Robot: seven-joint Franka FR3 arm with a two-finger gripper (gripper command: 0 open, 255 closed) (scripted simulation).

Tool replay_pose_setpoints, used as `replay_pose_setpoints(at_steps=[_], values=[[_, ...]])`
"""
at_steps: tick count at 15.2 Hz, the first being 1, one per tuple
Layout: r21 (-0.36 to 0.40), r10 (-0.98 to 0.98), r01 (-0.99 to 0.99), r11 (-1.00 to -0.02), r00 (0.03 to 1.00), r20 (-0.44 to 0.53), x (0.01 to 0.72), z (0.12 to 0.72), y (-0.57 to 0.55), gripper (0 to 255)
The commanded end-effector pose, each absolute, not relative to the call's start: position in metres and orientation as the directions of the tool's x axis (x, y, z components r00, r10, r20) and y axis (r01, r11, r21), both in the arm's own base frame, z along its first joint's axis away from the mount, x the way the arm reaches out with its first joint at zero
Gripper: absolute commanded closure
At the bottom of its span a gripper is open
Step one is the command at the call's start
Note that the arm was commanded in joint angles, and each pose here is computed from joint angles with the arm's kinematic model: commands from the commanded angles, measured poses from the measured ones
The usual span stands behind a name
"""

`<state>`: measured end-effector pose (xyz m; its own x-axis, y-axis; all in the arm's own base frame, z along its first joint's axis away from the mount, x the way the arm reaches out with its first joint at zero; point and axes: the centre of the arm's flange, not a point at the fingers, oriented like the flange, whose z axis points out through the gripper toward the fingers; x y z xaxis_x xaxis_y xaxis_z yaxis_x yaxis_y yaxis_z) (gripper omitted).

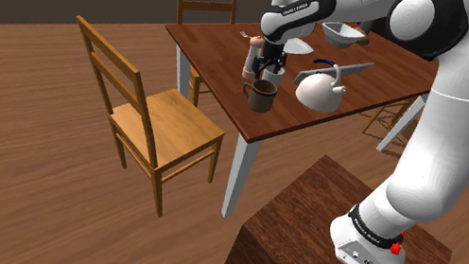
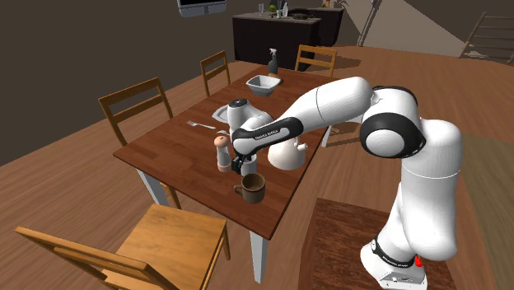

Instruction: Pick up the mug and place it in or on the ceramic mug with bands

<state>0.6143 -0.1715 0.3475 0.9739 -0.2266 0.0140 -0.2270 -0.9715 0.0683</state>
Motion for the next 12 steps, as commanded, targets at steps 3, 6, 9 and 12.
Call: replay_pose_setpoints(at_steps=[3,6,9,12], values=[[0.068,-0.227,-0.227,-0.971,0.974,0.014,0.6143,0.3475,-0.1715,255],[0.068,-0.227,-0.227,-0.971,0.974,0.014,0.6143,0.3475,-0.1715,255],[0.068,-0.227,-0.227,-0.971,0.974,0.014,0.6143,0.3475,-0.1716,255],[0.068,-0.227,-0.227,-0.971,0.974,0.014,0.6143,0.3475,-0.1715,255]])
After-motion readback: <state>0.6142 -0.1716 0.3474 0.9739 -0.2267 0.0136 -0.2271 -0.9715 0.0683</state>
